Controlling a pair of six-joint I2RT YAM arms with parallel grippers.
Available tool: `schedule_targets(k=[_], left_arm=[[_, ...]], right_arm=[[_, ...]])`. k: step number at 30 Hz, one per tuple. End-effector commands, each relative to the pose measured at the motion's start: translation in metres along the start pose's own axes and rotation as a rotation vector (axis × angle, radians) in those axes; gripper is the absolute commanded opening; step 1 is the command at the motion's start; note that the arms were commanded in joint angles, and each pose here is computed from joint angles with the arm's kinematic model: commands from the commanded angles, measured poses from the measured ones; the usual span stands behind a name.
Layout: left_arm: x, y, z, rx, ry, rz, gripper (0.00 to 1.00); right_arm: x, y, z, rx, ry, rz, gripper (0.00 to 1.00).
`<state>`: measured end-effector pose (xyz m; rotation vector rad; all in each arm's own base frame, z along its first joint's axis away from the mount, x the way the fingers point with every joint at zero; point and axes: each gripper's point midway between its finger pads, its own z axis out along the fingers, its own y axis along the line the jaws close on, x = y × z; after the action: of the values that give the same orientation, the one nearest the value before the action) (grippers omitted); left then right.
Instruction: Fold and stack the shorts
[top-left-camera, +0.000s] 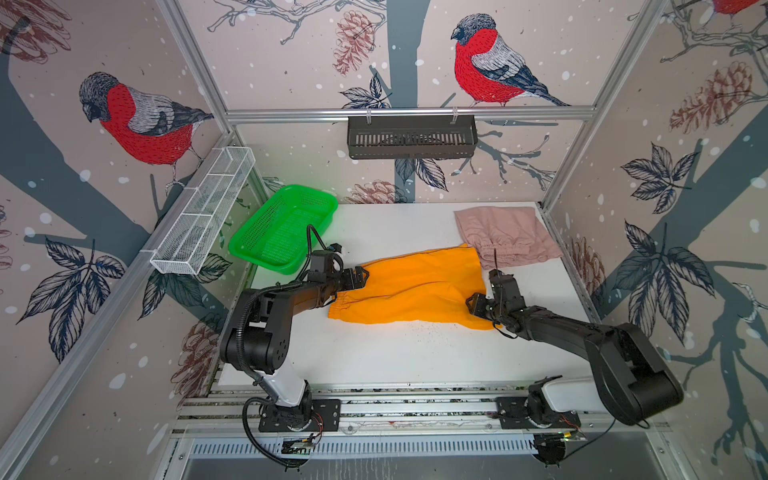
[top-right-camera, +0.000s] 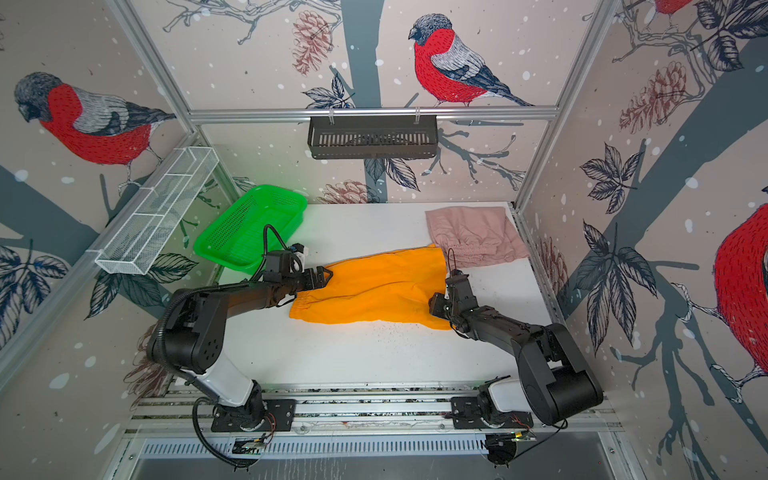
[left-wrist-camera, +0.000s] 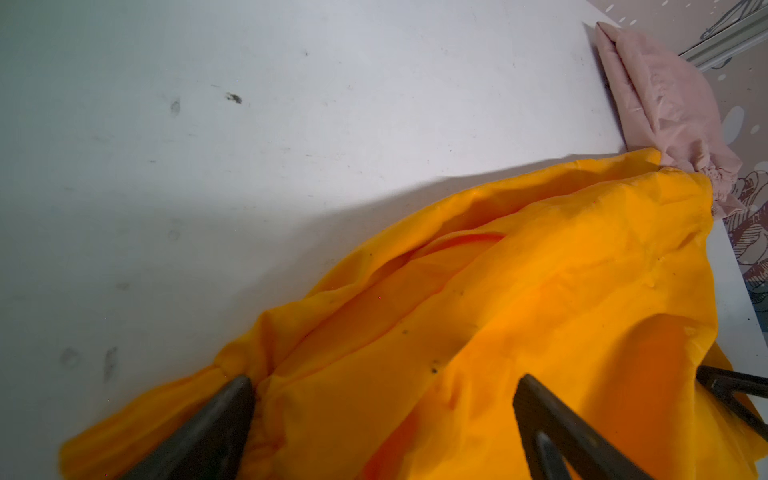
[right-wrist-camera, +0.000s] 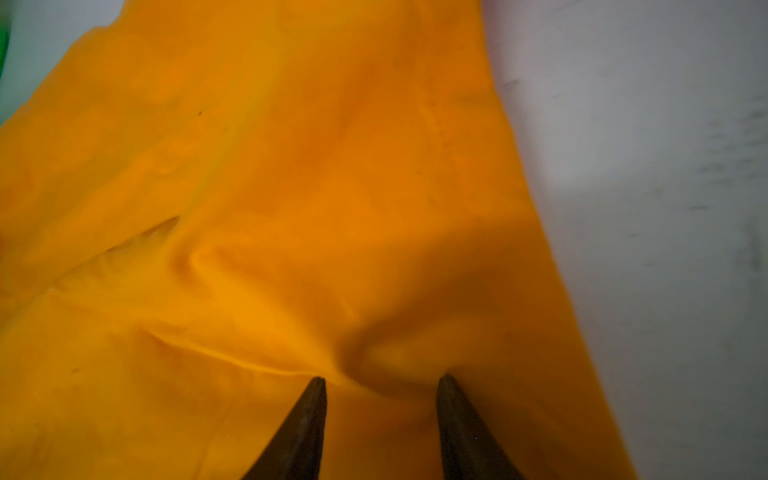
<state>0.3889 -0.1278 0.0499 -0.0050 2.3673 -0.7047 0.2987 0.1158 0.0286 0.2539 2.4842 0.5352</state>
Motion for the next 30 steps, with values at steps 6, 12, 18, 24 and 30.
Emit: schedule_targets(k=[6,12,18,24,30], left_arm=[[0.031,-0.030,-0.013,0.019,0.108,-0.014,0.98],[-0.004,-0.033,-0.047,-0.093,0.057,0.009,0.98],[-0.066,-0.031,-0.117,-0.209,-0.088,-0.003,0.98],[-0.093,-0.011,-0.174,-0.327,-0.171,0.011,0.98],[-0.084,0.030,-0.185,-0.324,-0.197,-0.161,0.98]], right_arm=[[-0.014,-0.026,-0.027,0.055,-0.033,0.048,0.49],[-0.052,0.009,-0.062,-0.014,-0.149,-0.097,0.54],[-0.067,0.114,-0.084,-0.155,-0.239,-0.461,0.59],[-0.013,0.237,-0.080,-0.273,-0.242,-0.895,0.64],[0.080,0.321,-0.055,-0.351,-0.166,-1.254,0.71]])
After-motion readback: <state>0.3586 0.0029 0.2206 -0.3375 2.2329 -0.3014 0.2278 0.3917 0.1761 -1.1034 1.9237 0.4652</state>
